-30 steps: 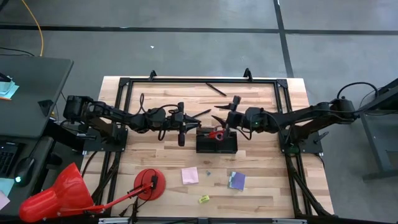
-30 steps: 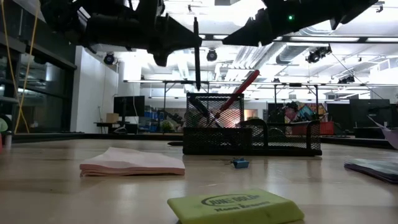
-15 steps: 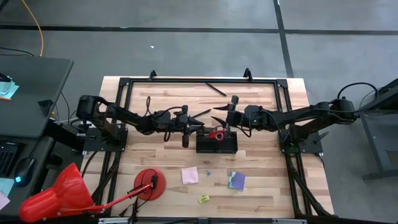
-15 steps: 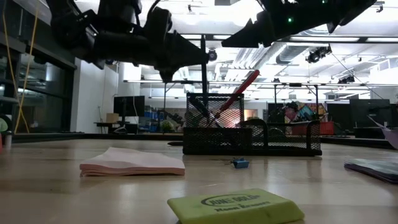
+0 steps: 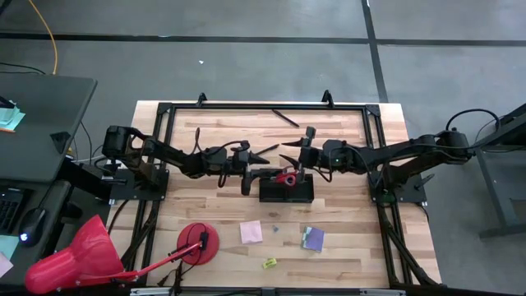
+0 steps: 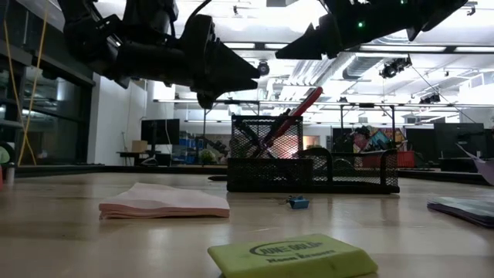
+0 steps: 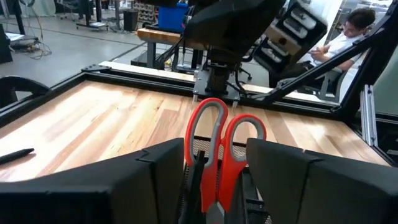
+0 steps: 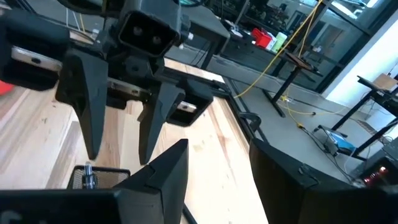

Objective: Pick and place office supplies into organizer
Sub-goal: Put the black pen into the black desk organizer

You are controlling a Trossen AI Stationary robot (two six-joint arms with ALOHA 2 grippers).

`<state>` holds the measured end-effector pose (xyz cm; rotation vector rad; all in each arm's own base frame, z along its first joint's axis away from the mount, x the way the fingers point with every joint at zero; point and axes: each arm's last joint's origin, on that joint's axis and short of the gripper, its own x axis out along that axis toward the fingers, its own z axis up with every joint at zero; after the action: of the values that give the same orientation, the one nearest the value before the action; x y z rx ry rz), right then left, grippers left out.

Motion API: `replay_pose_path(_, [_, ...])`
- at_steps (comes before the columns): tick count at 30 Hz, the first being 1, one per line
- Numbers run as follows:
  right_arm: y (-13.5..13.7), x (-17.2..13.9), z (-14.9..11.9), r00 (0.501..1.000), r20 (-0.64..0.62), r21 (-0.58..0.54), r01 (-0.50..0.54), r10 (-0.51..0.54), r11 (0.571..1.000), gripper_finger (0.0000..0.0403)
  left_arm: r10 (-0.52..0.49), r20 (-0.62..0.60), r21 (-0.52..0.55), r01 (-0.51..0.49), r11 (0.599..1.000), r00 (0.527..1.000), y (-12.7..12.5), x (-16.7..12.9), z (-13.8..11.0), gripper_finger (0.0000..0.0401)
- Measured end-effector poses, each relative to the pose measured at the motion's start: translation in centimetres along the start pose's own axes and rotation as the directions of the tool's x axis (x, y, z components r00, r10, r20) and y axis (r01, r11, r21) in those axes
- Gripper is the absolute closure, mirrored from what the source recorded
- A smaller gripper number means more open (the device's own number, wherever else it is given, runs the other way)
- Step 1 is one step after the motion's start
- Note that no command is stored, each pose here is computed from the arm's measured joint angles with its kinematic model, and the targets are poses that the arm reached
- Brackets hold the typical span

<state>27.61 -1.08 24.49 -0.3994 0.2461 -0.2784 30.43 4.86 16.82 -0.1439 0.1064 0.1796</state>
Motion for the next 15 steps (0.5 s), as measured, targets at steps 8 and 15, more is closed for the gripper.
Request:
replay_pose_path(8, [0.2, 0.0, -0.5, 0.999, -0.045, 0.017, -0.028, 0.028, 0.999, 0.0251, -0.036, -0.01, 0.022, 0.037, 0.999, 0.999, -0.1, 0.0, -0.1, 0.0216])
replay_pose_path(15, [0.5, -0.1, -0.7, 0.996, -0.079, 0.01, -0.029, 0.029, 1.0, 0.0249, 0.138, -0.051, 0.12, -0.132, 0.984, 0.989, 0.3, -1.1, 1.1, 0.0217])
